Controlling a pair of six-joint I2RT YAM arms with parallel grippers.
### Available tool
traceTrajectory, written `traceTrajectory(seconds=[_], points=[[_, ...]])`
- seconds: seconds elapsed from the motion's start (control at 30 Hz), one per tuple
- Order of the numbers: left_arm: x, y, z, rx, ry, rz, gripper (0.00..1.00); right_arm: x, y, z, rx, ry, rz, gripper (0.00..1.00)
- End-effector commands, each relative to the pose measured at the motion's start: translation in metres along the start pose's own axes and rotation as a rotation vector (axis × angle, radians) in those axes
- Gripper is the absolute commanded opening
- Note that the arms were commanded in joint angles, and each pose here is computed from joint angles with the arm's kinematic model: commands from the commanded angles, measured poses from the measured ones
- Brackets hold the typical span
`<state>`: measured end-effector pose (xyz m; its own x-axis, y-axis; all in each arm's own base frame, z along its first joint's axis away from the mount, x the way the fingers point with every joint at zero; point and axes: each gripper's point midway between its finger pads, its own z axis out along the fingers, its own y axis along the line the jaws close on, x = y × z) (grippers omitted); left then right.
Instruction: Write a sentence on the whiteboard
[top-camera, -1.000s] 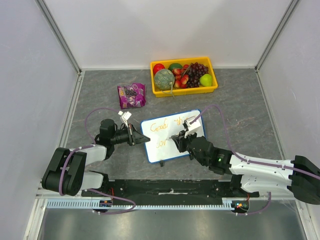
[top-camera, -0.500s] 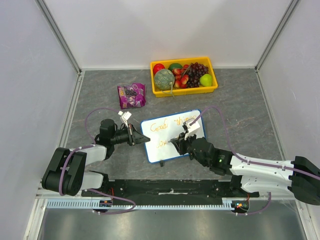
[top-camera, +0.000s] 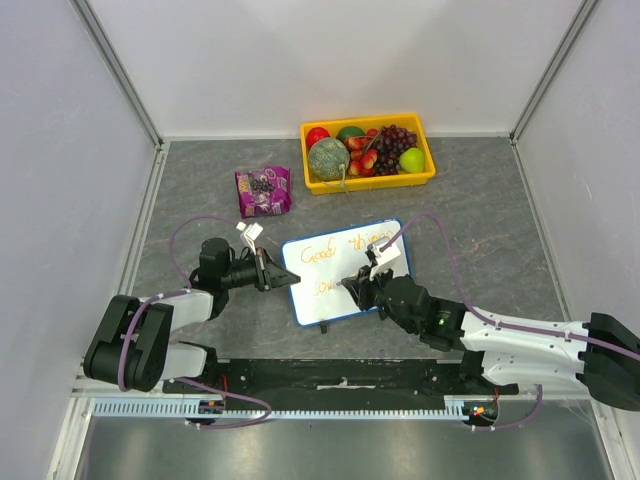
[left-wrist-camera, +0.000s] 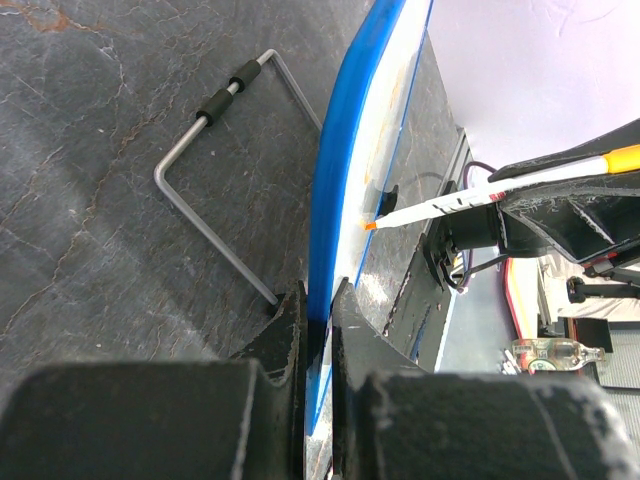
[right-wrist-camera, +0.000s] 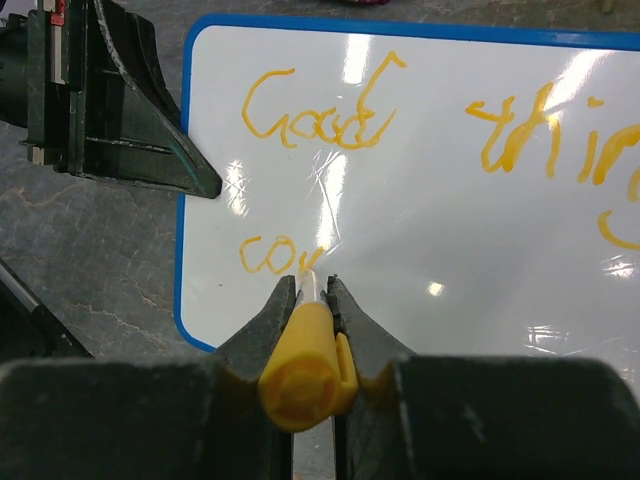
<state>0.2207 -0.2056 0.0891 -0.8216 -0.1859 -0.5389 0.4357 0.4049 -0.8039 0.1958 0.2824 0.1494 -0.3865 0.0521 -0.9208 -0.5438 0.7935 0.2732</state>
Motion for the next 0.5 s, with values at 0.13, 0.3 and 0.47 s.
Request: traceTrajectory(seconds=[0.13,0.3,0.47], points=[[0.0,0.033,-0.001,-0.162,-0.037,-0.022,0.02,-0.017,-0.01,0.003,0.077,-0.04,-0.013,0.0],[-0.001,0.033,-0.002,-0.163,-0.039,-0.022,0.02,-0.025,-0.016,0.001,0.11,-0.063,-0.006,0.0],[0.0,0.032,-0.002,-0.161,-0.036,-0.023,0.02,-0.023,-0.02,-0.001,0.125,-0.06,-0.005,0.0]])
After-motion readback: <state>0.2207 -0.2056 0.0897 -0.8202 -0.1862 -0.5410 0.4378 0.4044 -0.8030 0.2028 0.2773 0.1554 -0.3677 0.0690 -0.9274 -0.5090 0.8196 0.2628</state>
